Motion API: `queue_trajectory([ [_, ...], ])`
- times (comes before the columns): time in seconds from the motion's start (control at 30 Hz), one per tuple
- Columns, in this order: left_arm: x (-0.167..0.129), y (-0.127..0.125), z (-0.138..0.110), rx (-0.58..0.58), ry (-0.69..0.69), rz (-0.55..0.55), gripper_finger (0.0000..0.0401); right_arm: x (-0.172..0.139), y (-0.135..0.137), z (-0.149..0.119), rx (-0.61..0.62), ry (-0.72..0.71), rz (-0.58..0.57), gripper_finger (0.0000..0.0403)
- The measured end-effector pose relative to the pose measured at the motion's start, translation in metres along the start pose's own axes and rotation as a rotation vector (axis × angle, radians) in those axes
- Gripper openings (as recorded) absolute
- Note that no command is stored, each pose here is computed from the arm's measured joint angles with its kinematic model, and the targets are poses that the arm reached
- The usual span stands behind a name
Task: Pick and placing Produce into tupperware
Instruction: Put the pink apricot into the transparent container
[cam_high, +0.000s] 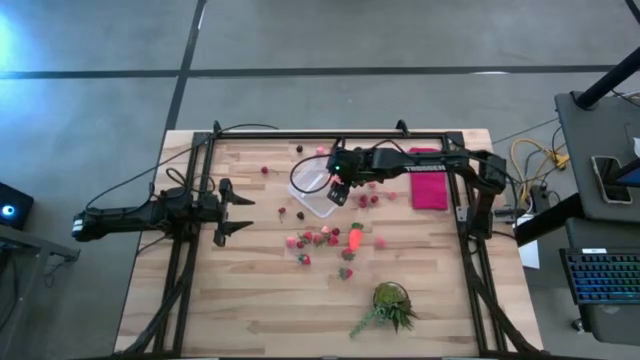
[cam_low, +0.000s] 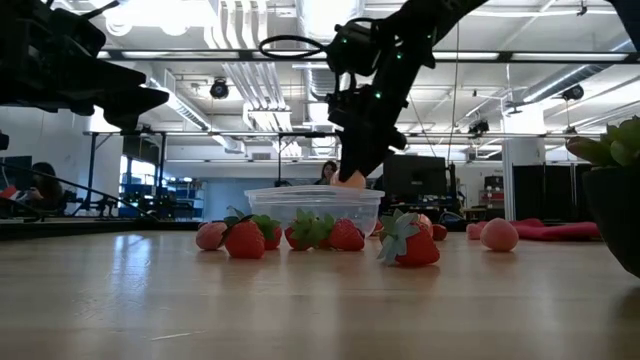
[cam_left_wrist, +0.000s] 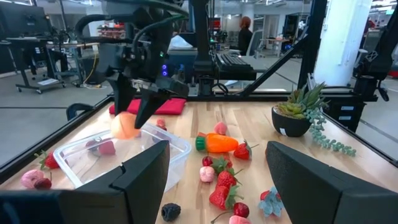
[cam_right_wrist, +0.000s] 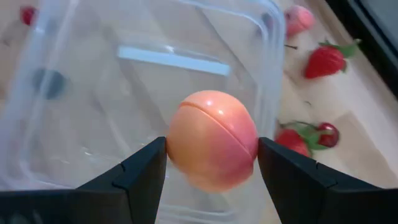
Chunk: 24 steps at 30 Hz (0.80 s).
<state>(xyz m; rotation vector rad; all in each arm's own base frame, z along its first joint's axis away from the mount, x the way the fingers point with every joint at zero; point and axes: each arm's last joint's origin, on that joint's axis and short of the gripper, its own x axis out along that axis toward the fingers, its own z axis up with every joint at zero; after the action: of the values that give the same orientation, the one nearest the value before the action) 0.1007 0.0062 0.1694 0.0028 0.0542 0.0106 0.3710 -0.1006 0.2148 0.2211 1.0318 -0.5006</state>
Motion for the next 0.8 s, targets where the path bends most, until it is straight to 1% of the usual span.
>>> queue_trajectory([
  [0.13, 0.000, 0.000, 0.000, 0.000, 0.000, 0.000, 0.0255, -0.001, 0.000, 0.001, 0.001, -0.009, -0.002, 0.0256],
  [0.43, 0.000, 0.000, 0.000, 0.000, 0.000, 0.000, 0.0255, -0.007, 0.000, 0.004, 0.011, -0.026, 0.004, 0.0315],
  [0.57, 0.000, 0.000, 0.000, 0.000, 0.000, 0.000, 0.0255, -0.018, 0.001, 0.005, 0.034, -0.049, 0.013, 0.0322],
  [0.8, 0.000, 0.000, 0.000, 0.000, 0.000, 0.000, 0.0255, -0.044, -0.002, 0.008, 0.042, -0.104, 0.026, 0.0314],
])
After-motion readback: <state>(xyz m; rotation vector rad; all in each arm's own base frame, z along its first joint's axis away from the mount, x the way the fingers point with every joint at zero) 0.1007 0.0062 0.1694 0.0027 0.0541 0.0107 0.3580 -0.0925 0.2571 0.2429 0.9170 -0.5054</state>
